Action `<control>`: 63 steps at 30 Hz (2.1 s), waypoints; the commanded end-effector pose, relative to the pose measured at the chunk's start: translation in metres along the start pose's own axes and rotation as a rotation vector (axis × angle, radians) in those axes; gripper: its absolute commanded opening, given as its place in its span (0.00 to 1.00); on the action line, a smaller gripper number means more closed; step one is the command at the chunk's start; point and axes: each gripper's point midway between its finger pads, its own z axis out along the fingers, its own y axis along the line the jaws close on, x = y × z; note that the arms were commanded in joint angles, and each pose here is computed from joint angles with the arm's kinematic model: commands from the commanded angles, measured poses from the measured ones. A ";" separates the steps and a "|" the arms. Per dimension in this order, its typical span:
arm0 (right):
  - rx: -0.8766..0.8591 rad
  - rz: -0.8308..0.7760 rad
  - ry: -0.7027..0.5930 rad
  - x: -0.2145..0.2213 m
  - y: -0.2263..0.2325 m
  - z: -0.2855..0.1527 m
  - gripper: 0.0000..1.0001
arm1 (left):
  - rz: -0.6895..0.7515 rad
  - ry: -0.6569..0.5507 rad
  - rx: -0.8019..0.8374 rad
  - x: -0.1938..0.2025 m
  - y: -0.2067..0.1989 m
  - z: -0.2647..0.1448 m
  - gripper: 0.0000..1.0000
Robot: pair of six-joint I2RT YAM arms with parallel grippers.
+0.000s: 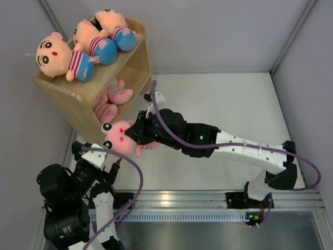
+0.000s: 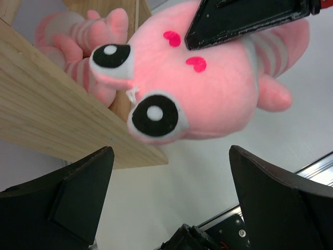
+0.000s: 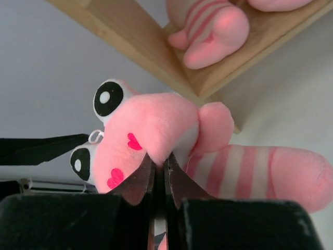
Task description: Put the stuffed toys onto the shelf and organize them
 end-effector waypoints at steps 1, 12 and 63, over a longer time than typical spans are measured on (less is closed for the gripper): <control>-0.191 -0.003 -0.047 -0.023 0.054 -0.014 0.00 | -0.080 0.026 0.073 0.000 -0.009 0.004 0.99; -0.419 -0.118 0.033 0.002 0.096 -0.029 0.00 | -0.100 -0.050 0.052 -0.020 0.009 0.018 0.15; -0.490 -0.071 0.210 -0.019 -0.042 -0.012 0.00 | -0.094 -0.050 0.049 -0.017 0.009 0.018 0.11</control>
